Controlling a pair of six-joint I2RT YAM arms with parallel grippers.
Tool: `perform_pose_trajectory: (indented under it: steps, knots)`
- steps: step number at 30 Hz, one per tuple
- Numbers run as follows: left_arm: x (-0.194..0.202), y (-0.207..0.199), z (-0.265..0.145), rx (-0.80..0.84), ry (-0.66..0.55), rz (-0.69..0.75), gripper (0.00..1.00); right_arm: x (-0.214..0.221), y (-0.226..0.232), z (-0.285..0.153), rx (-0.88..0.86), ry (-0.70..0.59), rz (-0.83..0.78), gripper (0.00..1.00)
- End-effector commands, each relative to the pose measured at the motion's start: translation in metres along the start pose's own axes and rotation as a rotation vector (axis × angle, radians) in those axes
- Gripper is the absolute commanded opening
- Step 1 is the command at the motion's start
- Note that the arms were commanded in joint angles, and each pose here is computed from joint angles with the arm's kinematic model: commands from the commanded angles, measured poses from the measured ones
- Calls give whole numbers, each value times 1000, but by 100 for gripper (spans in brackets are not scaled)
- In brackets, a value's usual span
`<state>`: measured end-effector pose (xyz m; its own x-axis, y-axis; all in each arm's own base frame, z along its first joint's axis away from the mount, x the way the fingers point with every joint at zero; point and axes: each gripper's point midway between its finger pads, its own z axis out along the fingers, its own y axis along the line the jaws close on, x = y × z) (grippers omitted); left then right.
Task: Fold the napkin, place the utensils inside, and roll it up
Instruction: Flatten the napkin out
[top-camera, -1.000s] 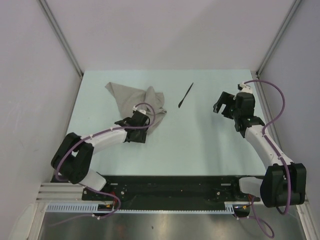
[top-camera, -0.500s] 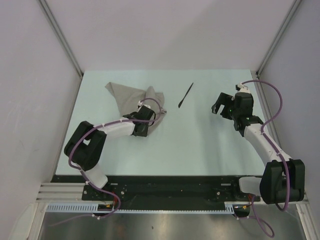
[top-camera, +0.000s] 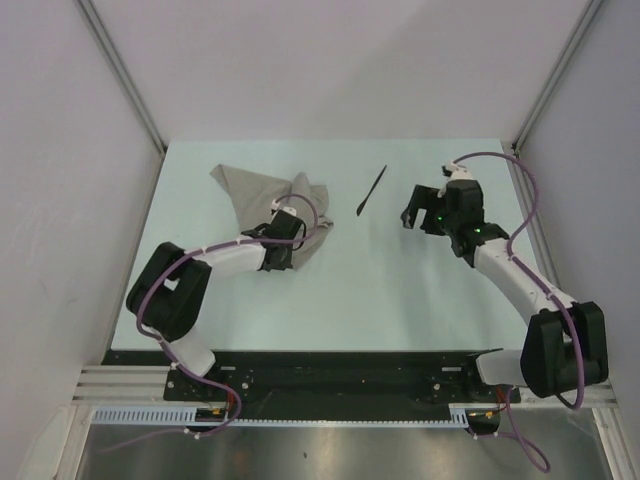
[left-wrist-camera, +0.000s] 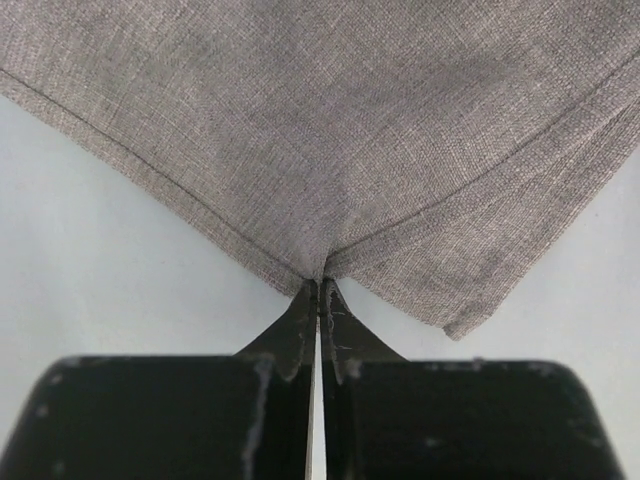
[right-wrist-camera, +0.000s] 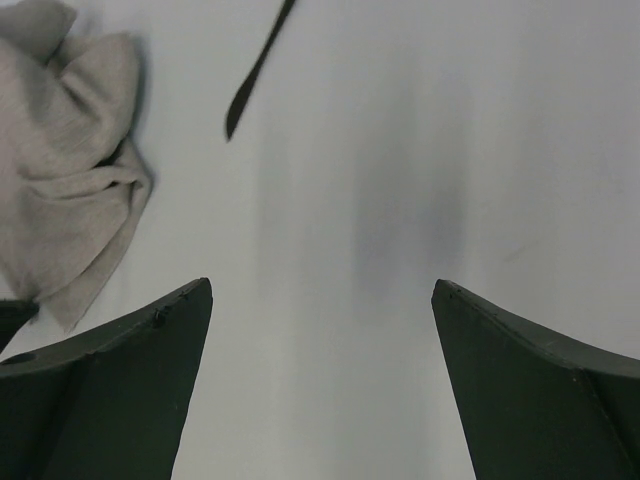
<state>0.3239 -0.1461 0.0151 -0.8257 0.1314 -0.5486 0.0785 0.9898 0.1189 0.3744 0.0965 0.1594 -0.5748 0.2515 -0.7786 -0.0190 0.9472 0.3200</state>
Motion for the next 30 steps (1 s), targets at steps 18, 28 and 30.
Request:
perform_pose_trajectory:
  steps: [18, 28, 30]
  knots:
    - [-84, 108, -71, 2, -407, -446, 0, 146, 240, 59, -263, 358, -317, 86]
    - [-93, 139, -73, -9, -456, -551, 0, 190, 257, 72, -127, 421, -459, 79]
    - [-96, 139, -73, 1, -460, -557, 0, 194, 266, 67, -128, 422, -477, 78]
